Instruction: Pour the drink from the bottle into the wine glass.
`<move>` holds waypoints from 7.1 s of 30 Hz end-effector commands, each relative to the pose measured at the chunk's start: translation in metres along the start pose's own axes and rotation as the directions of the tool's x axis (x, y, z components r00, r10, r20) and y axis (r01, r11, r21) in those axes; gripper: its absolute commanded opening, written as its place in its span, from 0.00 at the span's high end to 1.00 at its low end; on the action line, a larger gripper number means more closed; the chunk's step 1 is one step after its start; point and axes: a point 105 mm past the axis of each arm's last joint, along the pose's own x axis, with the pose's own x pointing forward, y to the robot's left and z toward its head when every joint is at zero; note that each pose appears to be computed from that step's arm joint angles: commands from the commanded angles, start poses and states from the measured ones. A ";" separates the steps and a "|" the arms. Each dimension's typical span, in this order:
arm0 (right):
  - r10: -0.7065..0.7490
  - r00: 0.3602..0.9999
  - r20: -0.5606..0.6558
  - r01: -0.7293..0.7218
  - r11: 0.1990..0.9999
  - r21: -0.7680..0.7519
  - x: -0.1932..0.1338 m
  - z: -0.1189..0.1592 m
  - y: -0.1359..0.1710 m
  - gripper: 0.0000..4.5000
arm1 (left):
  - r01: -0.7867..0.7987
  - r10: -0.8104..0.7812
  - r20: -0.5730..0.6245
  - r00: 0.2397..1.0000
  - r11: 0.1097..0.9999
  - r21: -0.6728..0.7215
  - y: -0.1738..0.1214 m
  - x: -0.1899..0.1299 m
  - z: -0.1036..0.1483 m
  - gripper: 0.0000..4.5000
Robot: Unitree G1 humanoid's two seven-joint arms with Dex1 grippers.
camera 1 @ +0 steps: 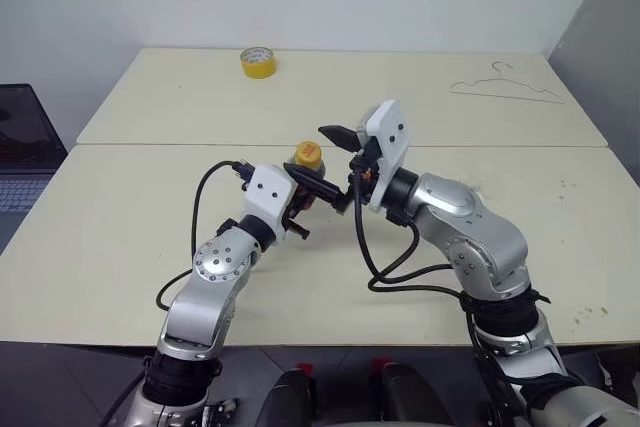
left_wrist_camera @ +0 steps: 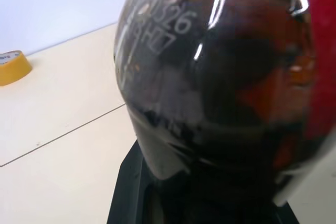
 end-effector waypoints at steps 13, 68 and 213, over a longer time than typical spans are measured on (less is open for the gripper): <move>0.005 0.996 0.088 -0.002 1.000 -0.027 -0.002 0.022 0.000 0.00 | -0.073 0.071 0.047 0.996 0.997 0.028 0.013 0.000 0.012 0.86; 0.005 0.999 0.036 -0.001 0.995 -0.104 0.000 0.014 -0.003 0.69 | -0.075 0.072 0.054 0.996 0.996 0.050 0.016 0.000 0.012 0.86; -0.110 0.987 0.115 0.135 0.963 -0.235 0.018 0.025 -0.015 0.00 | -0.123 0.143 0.168 0.975 0.985 -0.123 0.015 -0.003 0.019 0.89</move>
